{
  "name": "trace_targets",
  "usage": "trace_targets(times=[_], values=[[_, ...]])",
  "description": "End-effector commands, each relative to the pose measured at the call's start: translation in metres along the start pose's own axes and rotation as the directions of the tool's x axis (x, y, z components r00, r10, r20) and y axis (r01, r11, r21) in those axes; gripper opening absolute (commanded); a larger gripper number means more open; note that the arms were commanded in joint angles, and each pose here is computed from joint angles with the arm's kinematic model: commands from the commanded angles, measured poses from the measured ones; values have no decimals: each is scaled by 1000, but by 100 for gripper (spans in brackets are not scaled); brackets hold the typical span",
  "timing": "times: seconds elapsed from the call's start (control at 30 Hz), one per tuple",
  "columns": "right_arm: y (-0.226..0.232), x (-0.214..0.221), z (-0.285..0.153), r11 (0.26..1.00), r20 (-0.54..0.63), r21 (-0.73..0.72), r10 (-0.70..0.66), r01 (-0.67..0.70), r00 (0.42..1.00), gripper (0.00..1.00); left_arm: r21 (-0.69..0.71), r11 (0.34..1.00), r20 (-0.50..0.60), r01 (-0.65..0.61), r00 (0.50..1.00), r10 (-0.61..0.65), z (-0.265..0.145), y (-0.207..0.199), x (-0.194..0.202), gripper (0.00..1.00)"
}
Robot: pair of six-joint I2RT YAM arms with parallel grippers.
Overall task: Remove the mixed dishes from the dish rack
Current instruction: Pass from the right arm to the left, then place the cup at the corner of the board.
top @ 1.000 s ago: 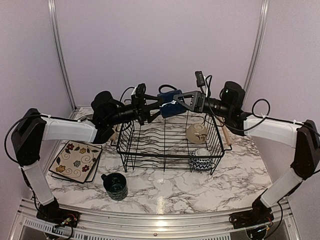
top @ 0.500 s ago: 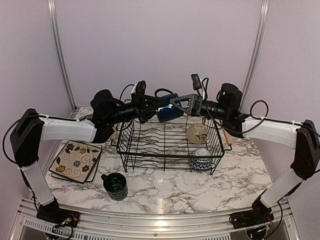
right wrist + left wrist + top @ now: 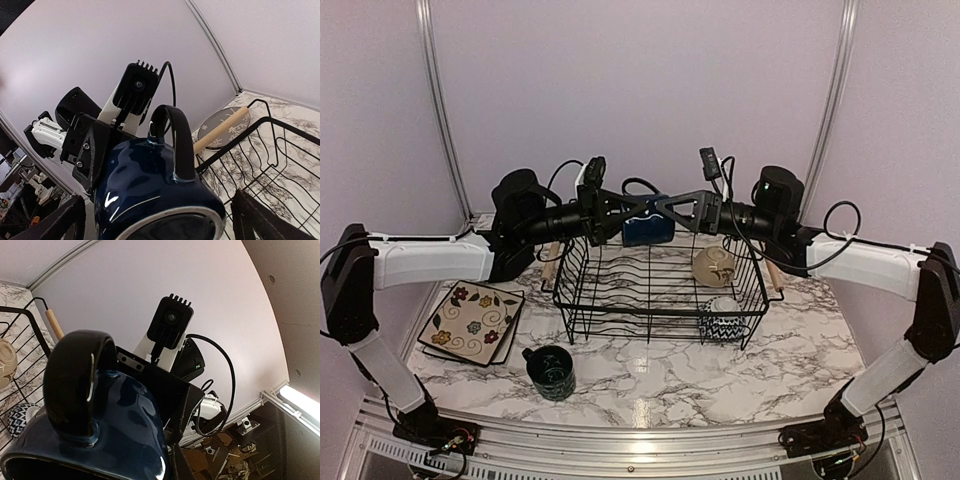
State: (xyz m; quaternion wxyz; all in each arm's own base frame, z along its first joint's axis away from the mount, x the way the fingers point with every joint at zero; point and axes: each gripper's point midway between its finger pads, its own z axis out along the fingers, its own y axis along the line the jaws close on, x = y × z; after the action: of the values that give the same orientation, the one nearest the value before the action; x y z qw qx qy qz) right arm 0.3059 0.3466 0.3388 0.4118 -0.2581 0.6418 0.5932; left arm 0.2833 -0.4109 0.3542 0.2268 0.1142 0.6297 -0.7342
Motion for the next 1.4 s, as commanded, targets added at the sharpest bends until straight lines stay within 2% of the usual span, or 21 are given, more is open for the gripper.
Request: trace_targets(times=[0.0, 0.3, 0.4, 0.47, 0.53, 0.63, 0.73, 1.0, 1.13, 1.37], values=[[-8, -23, -8, 990, 37, 122, -70, 65, 997, 99, -123, 989, 64, -88, 993, 96, -18, 7, -16, 0], [-19, -32, -24, 977, 31, 193, -99, 91, 995, 98, -267, 940, 28, -210, 974, 225, -35, 4, -19, 0], [-24, -35, -30, 969, 32, 224, -111, 101, 993, 98, -405, 862, -58, -304, 950, 308, -34, 9, -16, 0], [-28, -37, -34, 965, 32, 240, -112, 101, 993, 99, -502, 759, -169, -414, 908, 383, -32, 11, -7, 0], [-30, -39, -37, 960, 34, 259, -119, 107, 992, 98, -537, 661, -284, -525, 850, 444, -26, 8, 5, 0], [-33, -42, -42, 948, 37, 296, -131, 115, 991, 99, -480, 558, -454, -677, 736, 501, -20, -2, 34, 0], [-36, -45, -47, 938, 37, 325, -141, 122, 989, 99, -422, 486, -577, -766, 640, 508, -20, -5, 61, 0], [-50, -53, -64, 892, 55, 437, -152, 114, 987, 99, -249, 463, -778, -851, 460, 428, -41, 4, 133, 0], [-56, -55, -71, 877, 56, 468, -151, 108, 987, 99, -205, 489, -842, -848, 408, 354, -53, 18, 163, 0], [-59, -59, -76, 856, 46, 503, -166, 121, 985, 99, -198, 516, -940, -833, 312, 142, -73, 66, 212, 0]])
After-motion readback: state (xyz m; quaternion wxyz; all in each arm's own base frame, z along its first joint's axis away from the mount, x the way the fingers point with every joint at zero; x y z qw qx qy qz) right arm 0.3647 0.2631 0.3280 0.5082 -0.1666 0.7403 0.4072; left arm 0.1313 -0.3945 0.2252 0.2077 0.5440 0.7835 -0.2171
